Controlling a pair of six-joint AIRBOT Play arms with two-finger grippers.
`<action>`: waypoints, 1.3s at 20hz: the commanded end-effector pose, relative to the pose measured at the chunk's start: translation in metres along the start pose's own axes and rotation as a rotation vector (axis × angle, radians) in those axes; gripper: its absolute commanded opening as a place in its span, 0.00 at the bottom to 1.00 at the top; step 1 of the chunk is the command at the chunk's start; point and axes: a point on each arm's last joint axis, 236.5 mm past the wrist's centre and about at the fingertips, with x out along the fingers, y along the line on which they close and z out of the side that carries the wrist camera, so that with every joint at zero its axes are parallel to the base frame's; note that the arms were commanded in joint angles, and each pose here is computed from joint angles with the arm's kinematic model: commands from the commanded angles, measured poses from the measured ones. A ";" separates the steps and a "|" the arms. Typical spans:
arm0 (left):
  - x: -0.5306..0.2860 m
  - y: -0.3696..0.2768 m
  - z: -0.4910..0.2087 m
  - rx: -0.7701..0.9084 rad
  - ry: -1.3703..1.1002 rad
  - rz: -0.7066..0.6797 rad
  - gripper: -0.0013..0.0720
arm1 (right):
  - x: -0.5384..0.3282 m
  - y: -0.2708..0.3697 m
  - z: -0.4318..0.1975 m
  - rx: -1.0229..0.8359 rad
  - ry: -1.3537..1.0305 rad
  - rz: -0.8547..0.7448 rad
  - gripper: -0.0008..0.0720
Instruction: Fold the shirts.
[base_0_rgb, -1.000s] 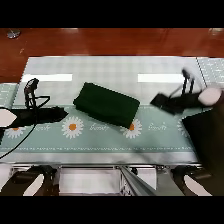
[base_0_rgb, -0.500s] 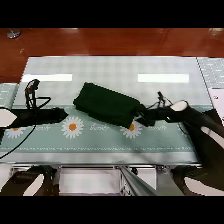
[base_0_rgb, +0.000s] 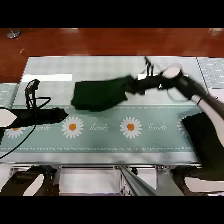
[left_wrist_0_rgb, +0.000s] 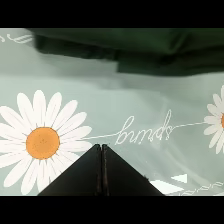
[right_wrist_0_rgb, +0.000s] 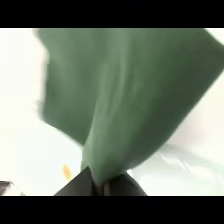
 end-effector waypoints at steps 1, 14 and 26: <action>0.000 0.000 0.000 -0.001 0.002 0.000 0.05 | -0.076 0.050 0.052 -0.180 -0.084 -0.067 0.03; 0.000 0.000 0.000 -0.001 0.000 0.000 0.05 | -0.414 -0.061 -0.009 0.178 -0.325 -0.809 0.03; -0.001 0.000 0.019 -0.005 -0.079 -0.001 0.05 | -0.486 -0.186 -0.306 1.092 -0.392 -1.329 0.04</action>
